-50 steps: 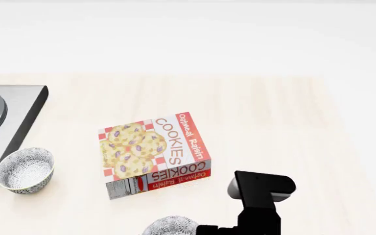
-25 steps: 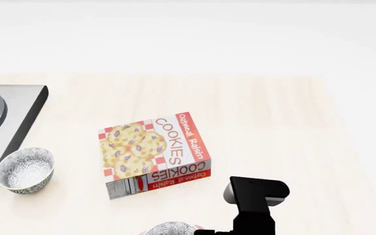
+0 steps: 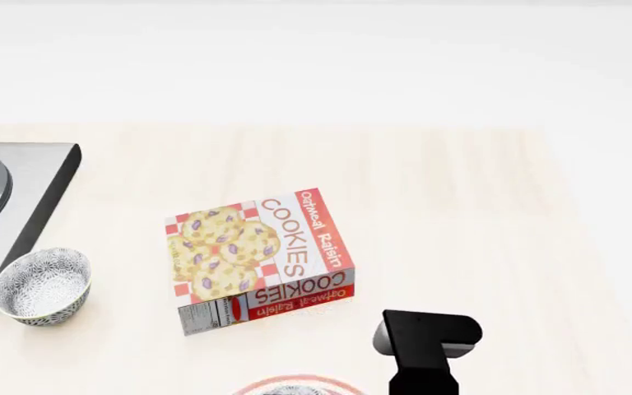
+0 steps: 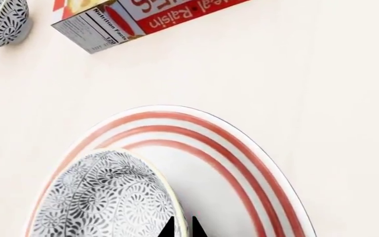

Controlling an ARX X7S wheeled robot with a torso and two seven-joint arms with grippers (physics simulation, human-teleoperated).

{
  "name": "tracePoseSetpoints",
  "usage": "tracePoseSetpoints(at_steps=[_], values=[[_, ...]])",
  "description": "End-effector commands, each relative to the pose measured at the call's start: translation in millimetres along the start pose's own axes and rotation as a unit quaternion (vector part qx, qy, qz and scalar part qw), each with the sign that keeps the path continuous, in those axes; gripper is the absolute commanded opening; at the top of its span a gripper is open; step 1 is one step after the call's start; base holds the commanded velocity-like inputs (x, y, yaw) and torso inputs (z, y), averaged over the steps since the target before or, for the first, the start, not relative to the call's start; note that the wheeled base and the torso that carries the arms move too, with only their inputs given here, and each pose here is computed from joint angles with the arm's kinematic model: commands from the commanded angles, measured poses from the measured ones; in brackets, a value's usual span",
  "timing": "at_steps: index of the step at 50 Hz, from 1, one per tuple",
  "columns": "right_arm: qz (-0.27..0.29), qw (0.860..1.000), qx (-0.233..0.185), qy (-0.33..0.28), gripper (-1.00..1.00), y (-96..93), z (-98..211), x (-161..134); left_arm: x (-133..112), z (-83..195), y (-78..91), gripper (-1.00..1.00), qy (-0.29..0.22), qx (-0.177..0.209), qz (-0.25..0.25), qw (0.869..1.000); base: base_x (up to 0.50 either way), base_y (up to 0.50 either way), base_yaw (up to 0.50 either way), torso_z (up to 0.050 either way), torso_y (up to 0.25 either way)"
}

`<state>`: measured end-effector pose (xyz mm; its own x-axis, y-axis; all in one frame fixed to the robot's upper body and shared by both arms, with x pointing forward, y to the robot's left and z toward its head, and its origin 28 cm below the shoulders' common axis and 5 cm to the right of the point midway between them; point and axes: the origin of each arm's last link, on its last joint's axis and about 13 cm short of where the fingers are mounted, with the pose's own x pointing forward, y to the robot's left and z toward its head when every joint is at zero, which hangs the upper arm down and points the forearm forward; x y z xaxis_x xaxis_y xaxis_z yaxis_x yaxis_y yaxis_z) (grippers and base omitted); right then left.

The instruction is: Pick the akita bowl next to the plate and place it on the plate.

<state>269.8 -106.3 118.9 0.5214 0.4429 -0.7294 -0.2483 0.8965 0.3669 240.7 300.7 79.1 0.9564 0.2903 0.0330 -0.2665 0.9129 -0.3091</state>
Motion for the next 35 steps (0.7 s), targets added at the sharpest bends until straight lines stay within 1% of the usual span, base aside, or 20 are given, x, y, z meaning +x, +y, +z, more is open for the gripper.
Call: tracePoseSetpoints(at_steps=[1,11,12,13,16,19,22,23,25,26,29,30,35], values=[[0.002,1.000,-0.002,-0.003,-1.00,-0.3,0,1,0,1,-0.1,1.00,0.000,0.000,0.000,1.000,0.00,0.00,0.00,0.000,0.000],[-0.001,1.000,-0.001,-0.006,-1.00,-2.0,0,2,1,-1,0.3,1.00,0.000,0.000,0.001,1.000,0.00,0.00,0.00,0.000,0.000],[-0.005,1.000,-0.002,-0.006,1.00,-2.1,0,2,1,-1,0.3,1.00,0.000,0.000,0.001,1.000,0.00,0.00,0.00,0.000,0.000],[0.000,1.000,-0.016,-0.005,1.00,-2.2,0,0,1,0,0.1,1.00,0.000,0.000,0.001,1.000,0.00,0.00,0.00,0.000,0.000],[-0.004,1.000,-0.014,-0.012,1.00,-1.4,1,-3,0,0,-0.4,1.00,0.000,0.000,0.001,1.000,0.00,0.00,0.00,0.000,0.000],[-0.005,0.999,-0.039,-0.023,1.00,0.5,2,-8,0,1,-0.6,1.00,0.000,0.000,0.001,1.000,0.00,0.00,0.00,0.000,0.000],[-0.008,0.999,-0.040,-0.033,1.00,4.0,7,-18,1,-1,0.1,1.00,0.000,0.000,0.001,1.000,0.00,0.00,0.00,0.000,0.000],[-0.012,0.998,-0.050,-0.041,1.00,6.7,9,-24,1,-3,0.5,1.00,0.000,0.000,0.001,1.000,0.00,0.00,0.00,0.000,0.000],[-0.012,0.998,-0.052,-0.043,1.00,7.6,10,-27,1,-2,0.3,1.00,0.000,0.000,0.001,1.000,0.00,0.00,0.00,0.000,0.000],[-0.013,0.997,-0.061,-0.049,1.00,8.5,11,-30,1,-1,0.3,1.00,0.000,0.000,0.001,1.000,0.00,0.00,0.00,0.000,0.000],[-0.018,0.996,-0.069,-0.061,1.00,13.8,16,-41,0,-1,0.1,1.00,0.000,0.000,0.001,1.000,0.00,0.00,0.00,0.000,0.000],[-0.022,0.994,-0.078,-0.069,1.00,16.2,19,-47,1,-1,0.3,1.00,0.000,0.000,0.001,1.000,0.00,0.00,0.00,0.000,0.000],[-0.026,0.992,-0.089,-0.087,1.00,22.8,25,-61,1,-2,0.6,1.00,0.001,0.000,0.001,1.000,0.00,0.00,0.00,0.000,0.000]])
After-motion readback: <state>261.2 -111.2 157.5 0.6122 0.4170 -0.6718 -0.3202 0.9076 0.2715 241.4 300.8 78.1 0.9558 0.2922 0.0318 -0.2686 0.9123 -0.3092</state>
